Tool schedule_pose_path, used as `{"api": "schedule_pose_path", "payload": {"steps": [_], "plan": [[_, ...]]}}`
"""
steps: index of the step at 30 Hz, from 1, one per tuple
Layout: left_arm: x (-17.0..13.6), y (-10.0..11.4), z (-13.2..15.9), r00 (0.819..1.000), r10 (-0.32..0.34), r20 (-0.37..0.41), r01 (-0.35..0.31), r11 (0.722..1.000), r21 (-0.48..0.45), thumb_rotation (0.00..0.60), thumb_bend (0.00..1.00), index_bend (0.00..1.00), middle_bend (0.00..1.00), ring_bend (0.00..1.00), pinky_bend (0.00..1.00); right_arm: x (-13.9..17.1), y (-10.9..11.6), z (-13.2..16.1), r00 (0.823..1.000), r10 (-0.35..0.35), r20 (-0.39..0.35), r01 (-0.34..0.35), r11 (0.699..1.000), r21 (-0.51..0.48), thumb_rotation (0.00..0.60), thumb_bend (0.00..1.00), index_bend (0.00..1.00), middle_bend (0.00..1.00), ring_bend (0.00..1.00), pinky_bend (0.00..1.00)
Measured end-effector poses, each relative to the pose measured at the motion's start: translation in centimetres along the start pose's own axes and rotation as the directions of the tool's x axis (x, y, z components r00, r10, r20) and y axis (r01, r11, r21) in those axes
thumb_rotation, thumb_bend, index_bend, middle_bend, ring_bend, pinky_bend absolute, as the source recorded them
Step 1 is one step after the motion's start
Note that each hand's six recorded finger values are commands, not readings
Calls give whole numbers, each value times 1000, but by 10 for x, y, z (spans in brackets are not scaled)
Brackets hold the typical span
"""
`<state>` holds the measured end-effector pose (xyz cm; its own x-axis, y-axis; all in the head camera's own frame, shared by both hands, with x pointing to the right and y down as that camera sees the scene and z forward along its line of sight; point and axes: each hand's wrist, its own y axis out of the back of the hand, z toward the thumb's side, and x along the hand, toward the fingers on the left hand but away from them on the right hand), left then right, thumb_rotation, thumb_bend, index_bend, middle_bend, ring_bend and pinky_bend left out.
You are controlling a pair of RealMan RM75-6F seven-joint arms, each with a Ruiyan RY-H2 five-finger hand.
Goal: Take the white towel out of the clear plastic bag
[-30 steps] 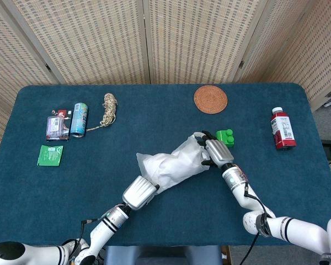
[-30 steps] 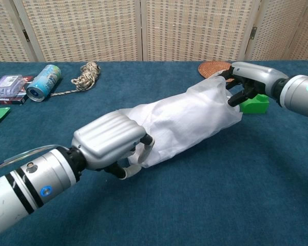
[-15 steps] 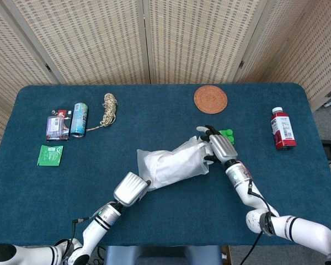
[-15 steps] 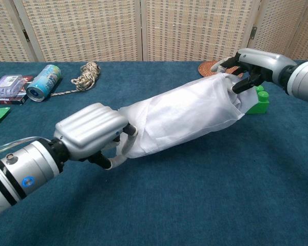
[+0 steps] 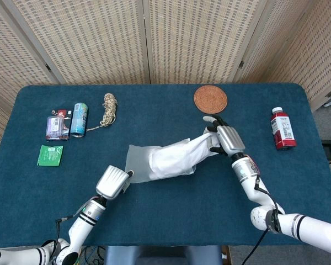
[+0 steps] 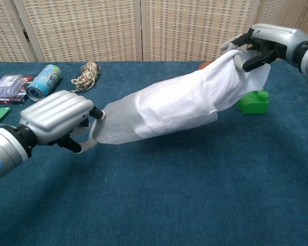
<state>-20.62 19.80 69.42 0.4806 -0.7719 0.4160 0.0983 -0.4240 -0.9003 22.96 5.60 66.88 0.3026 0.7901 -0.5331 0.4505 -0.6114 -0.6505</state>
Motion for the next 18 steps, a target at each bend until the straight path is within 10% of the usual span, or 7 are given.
{"api": "schedule_pose_path", "payload": {"steps": [18], "plan": [[-44,3,-104,974,-21,-225,34,998,54,600,390,631,1000,1000,1000,9,47,0,995,-99,-2,99,995,-32,600,656,736,160,0,149]]}}
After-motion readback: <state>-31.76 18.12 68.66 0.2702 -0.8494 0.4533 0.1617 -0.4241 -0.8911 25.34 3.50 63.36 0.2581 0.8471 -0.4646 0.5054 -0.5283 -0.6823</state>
